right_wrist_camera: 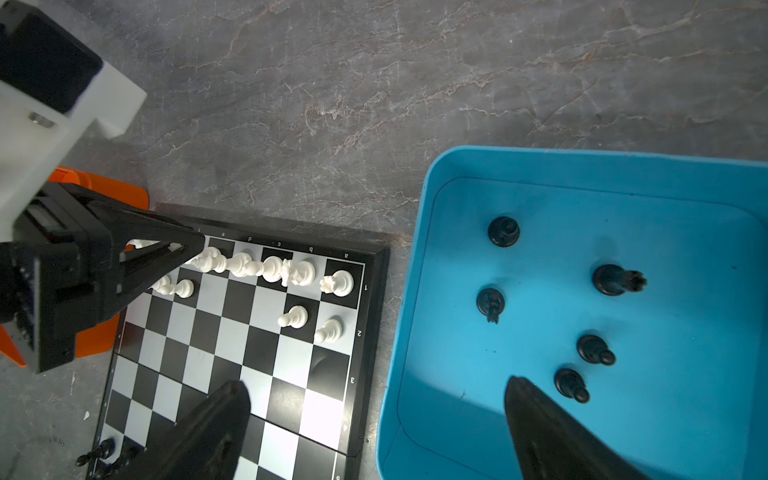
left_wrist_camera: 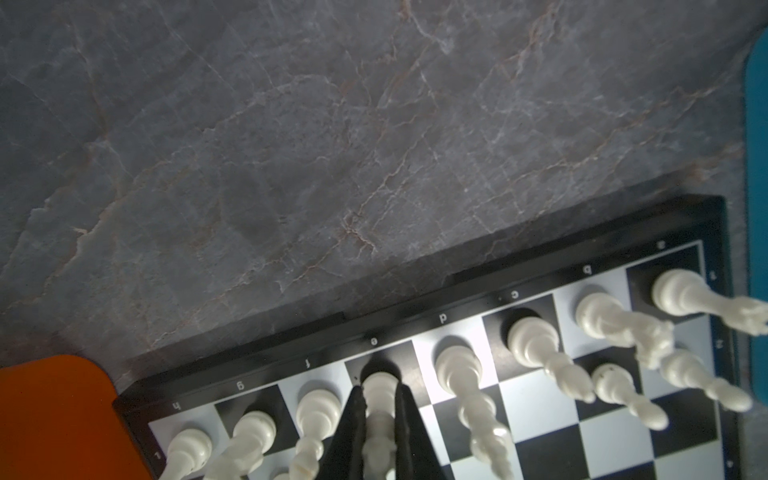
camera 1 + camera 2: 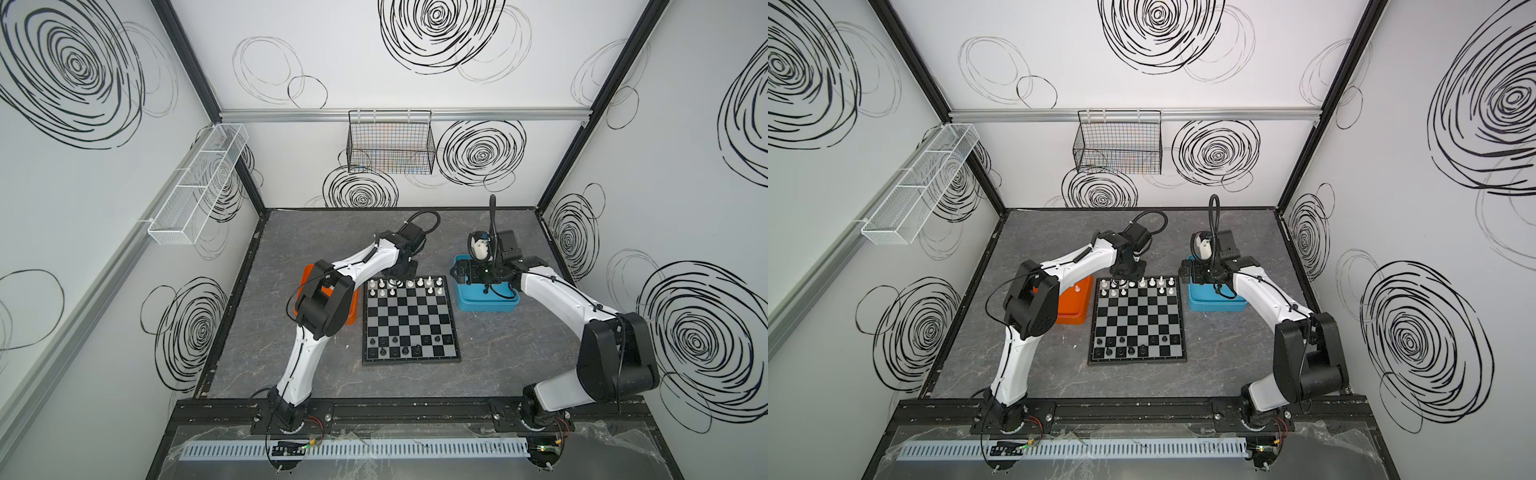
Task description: Set up the chess pieces on the board
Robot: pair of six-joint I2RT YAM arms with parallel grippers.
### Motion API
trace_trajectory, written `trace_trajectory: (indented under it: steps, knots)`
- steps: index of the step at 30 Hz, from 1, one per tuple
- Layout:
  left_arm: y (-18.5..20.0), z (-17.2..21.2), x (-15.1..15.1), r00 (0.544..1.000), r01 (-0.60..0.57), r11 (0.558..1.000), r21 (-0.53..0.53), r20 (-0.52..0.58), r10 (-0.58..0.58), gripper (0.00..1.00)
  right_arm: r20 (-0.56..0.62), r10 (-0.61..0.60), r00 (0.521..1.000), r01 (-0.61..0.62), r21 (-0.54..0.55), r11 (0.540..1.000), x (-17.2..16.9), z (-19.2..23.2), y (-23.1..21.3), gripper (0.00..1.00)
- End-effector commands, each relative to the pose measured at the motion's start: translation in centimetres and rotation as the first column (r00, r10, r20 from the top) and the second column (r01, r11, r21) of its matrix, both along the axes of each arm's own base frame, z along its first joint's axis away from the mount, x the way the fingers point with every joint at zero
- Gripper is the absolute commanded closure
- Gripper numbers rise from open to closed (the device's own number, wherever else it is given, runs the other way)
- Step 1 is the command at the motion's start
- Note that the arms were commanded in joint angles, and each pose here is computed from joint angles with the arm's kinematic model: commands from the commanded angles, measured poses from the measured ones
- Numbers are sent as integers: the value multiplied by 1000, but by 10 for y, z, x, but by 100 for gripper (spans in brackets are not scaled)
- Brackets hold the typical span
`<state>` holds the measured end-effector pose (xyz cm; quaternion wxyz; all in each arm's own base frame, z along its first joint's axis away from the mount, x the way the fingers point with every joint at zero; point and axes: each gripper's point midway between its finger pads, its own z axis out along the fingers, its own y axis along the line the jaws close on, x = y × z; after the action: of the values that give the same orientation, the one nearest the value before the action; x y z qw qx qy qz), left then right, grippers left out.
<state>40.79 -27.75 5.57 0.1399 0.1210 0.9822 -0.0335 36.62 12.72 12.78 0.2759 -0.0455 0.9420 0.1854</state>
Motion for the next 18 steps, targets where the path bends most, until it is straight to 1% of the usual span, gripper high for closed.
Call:
trace_trajectory:
  steps: [1, 18]
  knots:
    - [3, 17, 5, 998, -26, 1000, -15, 49, 26, 90, -2, 3, 1000, -3, 1, 1000, 1, -3, 0, 0]
    - [0, 28, 8, 996, -42, 997, -60, 82, 47, 90, -1, 2, 1000, -2, 3, 1000, 0, -3, 0, 0]
